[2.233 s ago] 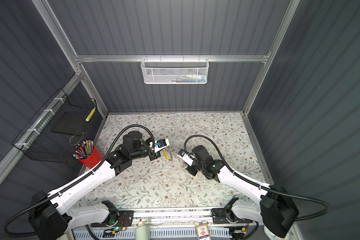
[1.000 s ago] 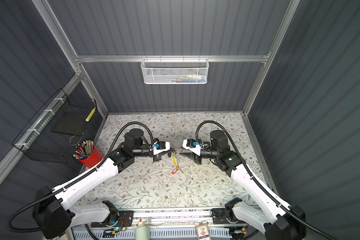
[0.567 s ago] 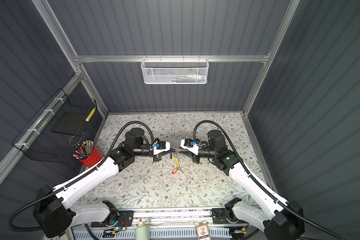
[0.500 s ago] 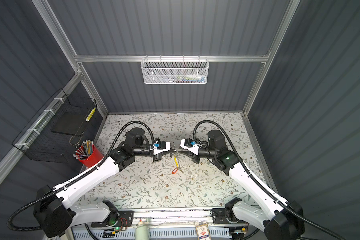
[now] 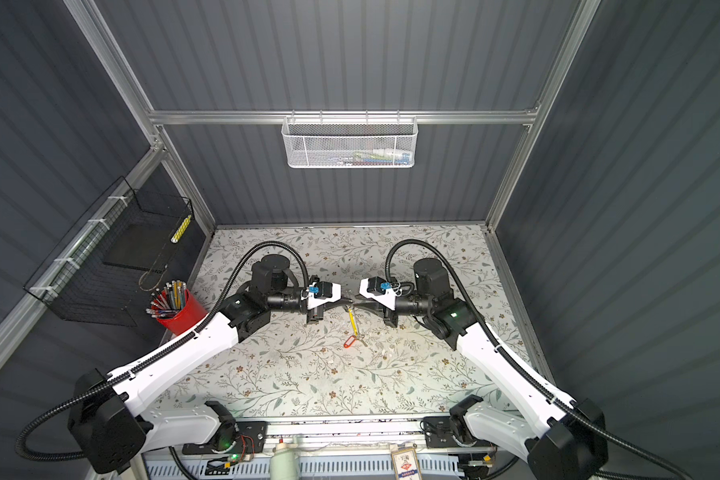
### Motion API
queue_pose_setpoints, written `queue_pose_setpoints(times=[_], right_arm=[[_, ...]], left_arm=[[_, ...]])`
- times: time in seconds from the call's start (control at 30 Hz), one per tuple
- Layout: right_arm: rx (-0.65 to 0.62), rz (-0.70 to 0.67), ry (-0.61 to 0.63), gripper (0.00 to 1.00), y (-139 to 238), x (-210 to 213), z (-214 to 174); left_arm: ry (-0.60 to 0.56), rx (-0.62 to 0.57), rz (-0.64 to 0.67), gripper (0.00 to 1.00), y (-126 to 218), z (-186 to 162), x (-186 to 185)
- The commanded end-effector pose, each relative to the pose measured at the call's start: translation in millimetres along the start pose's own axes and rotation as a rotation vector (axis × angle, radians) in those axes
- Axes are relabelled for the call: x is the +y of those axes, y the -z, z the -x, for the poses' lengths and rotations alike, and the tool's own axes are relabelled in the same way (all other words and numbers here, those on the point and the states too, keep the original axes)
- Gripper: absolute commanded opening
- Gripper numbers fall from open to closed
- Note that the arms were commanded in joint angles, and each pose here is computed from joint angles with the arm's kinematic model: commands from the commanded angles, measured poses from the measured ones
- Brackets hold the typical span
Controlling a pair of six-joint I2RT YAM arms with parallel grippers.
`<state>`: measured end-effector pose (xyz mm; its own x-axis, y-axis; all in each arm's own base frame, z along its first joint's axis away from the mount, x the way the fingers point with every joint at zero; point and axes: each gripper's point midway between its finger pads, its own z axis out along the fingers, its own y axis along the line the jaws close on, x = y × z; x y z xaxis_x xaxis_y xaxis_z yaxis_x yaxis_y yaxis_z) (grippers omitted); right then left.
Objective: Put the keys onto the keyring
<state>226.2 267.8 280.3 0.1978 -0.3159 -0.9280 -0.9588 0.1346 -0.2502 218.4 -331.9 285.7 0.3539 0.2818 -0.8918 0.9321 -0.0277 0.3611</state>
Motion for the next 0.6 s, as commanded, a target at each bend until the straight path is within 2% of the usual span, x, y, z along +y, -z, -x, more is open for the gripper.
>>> queue_pose_setpoints(times=[0.0, 0.27, 0.57], right_arm=[[-0.028, 0.020, 0.011, 0.21, -0.9, 0.6, 13.1], [0.006, 0.012, -0.005, 0.18, -3.5, -0.3, 7.8], [0.035, 0.014, -0.025, 0.05, -10.1, -2.8, -3.2]], left_arm=[[-0.038, -0.030, 0.006, 0.00, 3.7, 15.7, 7.2], [-0.051, -0.037, 0.015, 0.00, 4.6, 18.6, 9.1], [-0.046, -0.035, 0.012, 0.00, 4.5, 17.7, 8.4]])
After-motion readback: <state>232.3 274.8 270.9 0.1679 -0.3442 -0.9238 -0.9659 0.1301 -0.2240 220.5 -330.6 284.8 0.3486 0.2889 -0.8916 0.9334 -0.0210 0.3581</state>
